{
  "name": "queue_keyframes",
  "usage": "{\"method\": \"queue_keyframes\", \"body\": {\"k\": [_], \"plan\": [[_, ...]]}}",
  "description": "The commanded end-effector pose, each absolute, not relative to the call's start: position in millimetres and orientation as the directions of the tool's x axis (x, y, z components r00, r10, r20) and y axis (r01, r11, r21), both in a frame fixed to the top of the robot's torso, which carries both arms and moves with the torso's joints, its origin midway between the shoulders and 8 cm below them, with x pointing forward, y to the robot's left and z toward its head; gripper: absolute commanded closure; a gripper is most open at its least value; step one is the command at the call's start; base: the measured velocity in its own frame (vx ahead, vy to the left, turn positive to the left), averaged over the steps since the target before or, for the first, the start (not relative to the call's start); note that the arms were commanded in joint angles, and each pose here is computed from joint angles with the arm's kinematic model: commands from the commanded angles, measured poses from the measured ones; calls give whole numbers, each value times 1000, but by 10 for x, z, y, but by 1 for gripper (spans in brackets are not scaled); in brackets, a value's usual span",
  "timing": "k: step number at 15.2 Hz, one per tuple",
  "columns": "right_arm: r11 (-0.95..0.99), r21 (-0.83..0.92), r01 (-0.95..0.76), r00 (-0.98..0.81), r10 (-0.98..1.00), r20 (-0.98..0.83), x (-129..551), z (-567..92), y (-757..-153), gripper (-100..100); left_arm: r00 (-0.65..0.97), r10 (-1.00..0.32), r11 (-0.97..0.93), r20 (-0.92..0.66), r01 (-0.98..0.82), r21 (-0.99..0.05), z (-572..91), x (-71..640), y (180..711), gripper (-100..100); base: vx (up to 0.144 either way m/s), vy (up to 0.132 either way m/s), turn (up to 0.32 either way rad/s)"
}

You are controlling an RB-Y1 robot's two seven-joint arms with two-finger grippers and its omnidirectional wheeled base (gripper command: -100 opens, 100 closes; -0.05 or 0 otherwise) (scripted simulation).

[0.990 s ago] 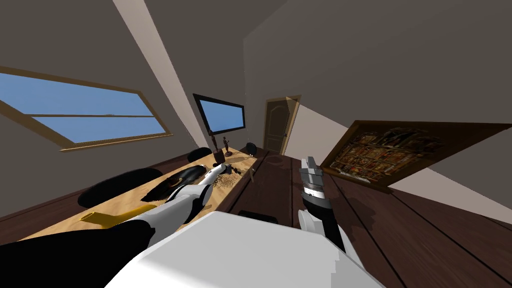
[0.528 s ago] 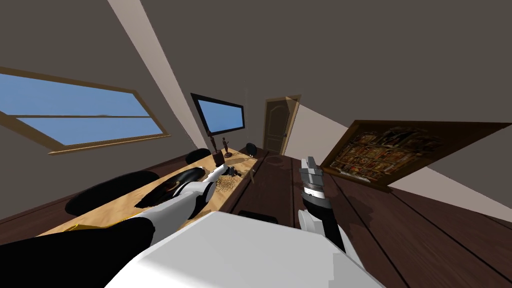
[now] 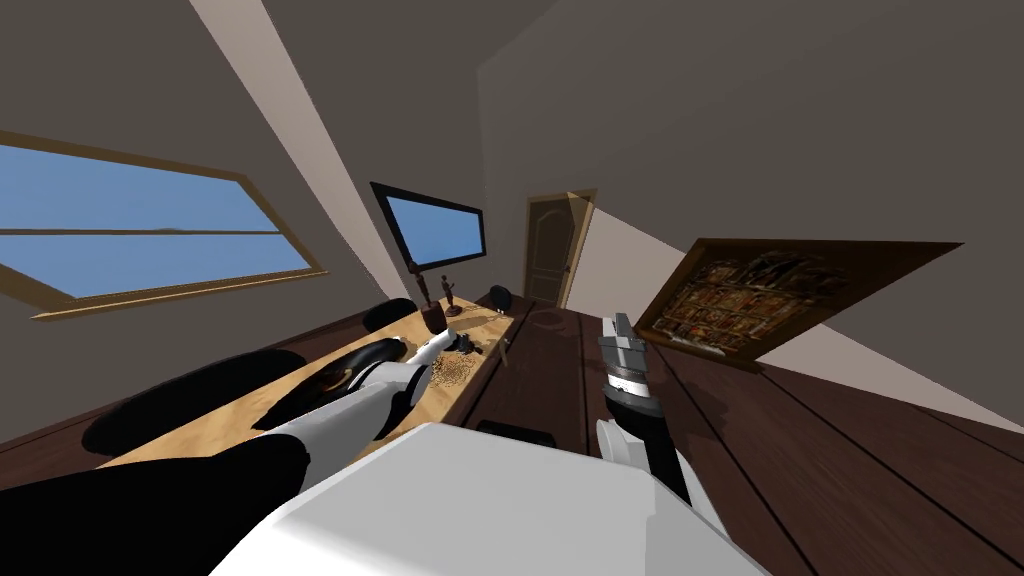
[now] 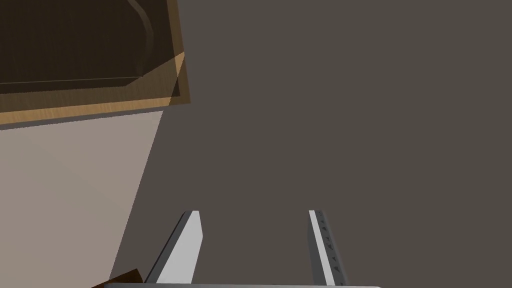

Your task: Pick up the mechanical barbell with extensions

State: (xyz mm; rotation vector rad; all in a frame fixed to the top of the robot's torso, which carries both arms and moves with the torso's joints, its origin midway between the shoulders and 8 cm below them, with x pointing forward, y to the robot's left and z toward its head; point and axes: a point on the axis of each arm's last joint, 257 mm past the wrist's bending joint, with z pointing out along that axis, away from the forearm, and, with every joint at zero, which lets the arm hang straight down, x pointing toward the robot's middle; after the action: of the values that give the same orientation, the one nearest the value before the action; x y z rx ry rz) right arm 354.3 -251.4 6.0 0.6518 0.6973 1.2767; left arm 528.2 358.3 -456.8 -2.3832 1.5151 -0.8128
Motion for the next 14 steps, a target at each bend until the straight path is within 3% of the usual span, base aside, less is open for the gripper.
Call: {"method": "queue_keyframes", "body": {"k": [1,14], "plan": [[173,767,-618,148,984,-102,3543,60,-2514,0,340,-882,-463,326,-754,-466,-4531,5306,3708,-100,-32,59,-157],[173,767,-618,148,984,-102,3543,61,-2514,0,431,-841,-540,326,-709,-454,-4566,5278,3807,-100,-25,42,-104]]}}
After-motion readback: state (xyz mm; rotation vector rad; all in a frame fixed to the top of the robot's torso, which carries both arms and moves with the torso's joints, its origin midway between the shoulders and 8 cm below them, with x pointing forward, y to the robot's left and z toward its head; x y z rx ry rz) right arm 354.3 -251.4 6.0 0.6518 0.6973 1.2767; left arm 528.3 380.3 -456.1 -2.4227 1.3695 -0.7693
